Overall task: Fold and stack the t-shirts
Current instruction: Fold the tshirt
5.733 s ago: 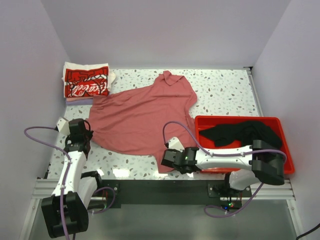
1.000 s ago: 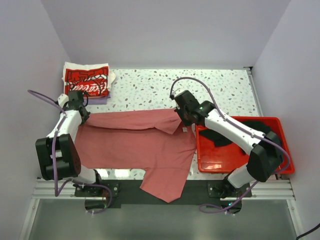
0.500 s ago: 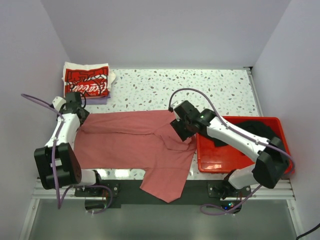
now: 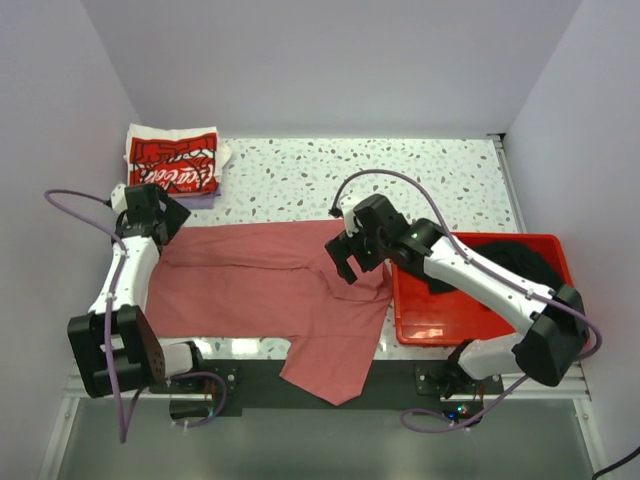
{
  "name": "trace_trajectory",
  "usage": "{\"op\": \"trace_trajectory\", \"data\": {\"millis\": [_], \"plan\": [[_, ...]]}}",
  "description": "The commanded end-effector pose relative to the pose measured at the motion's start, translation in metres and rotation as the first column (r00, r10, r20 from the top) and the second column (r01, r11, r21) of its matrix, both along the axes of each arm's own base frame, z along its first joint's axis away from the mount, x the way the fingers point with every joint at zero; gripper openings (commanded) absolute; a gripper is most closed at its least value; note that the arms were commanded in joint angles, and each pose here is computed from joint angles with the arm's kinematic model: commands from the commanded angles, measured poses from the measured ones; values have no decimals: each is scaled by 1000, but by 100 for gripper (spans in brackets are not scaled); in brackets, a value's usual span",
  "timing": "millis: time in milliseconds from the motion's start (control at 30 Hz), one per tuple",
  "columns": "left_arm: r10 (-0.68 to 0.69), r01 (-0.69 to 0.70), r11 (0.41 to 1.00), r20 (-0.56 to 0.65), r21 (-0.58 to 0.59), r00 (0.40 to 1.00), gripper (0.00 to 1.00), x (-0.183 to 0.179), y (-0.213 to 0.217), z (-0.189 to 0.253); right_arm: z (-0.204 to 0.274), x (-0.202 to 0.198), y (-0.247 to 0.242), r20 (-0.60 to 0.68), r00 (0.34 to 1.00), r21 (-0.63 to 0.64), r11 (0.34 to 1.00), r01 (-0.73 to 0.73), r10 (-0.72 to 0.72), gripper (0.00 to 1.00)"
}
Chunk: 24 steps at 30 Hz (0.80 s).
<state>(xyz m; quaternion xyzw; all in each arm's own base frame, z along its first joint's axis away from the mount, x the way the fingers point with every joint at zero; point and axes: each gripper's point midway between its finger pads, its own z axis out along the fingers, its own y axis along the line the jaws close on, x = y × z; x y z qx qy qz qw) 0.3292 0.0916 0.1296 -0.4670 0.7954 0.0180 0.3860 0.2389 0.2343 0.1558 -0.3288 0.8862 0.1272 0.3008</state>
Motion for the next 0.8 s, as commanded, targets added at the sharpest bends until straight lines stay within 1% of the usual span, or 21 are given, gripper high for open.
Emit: {"op": "trace_trajectory", "data": {"millis": [0, 100, 200, 333, 433, 567, 633, 667, 700, 733, 767], "plan": [[-149, 153, 987, 72, -55, 986, 100, 25, -21, -9, 7, 2, 34, -12, 997, 111, 991, -77, 79, 99], [-168, 171, 983, 41, -70, 985, 100, 27, -23, -28, -6, 4, 45, -49, 996, 133, 989, -68, 75, 99], [-185, 186, 980, 13, -75, 983, 100, 27, -24, -47, -15, -5, 67, -107, 983, 188, 974, -125, 147, 99], [-190, 186, 979, -41, -77, 981, 100, 20, -23, -72, -35, -15, 84, -149, 971, 160, 974, -161, 185, 99], [-182, 176, 981, -74, -82, 981, 100, 15, -21, -84, -50, -27, 94, -192, 958, 143, 972, -189, 215, 99], [-162, 157, 984, -58, -84, 985, 100, 11, -22, -79, -69, -35, 98, -235, 949, 116, 976, -185, 209, 99], [-150, 147, 982, -17, -117, 988, 100, 10, -29, -71, -83, -39, 97, -264, 943, 99, 978, -182, 202, 99], [-173, 172, 975, 9, -139, 985, 100, 11, -38, -66, -85, -37, 97, -263, 946, 92, 981, -172, 191, 99], [-198, 202, 971, 44, -129, 979, 100, 13, -47, -55, -89, -38, 97, -269, 946, 81, 983, -166, 182, 99], [-199, 205, 971, 53, -125, 978, 100, 13, -52, -50, -94, -37, 97, -275, 945, 72, 984, -164, 177, 99], [-184, 188, 978, 50, -92, 982, 100, 11, -51, -45, -96, -34, 96, -269, 950, 59, 987, -149, 160, 99]]}}
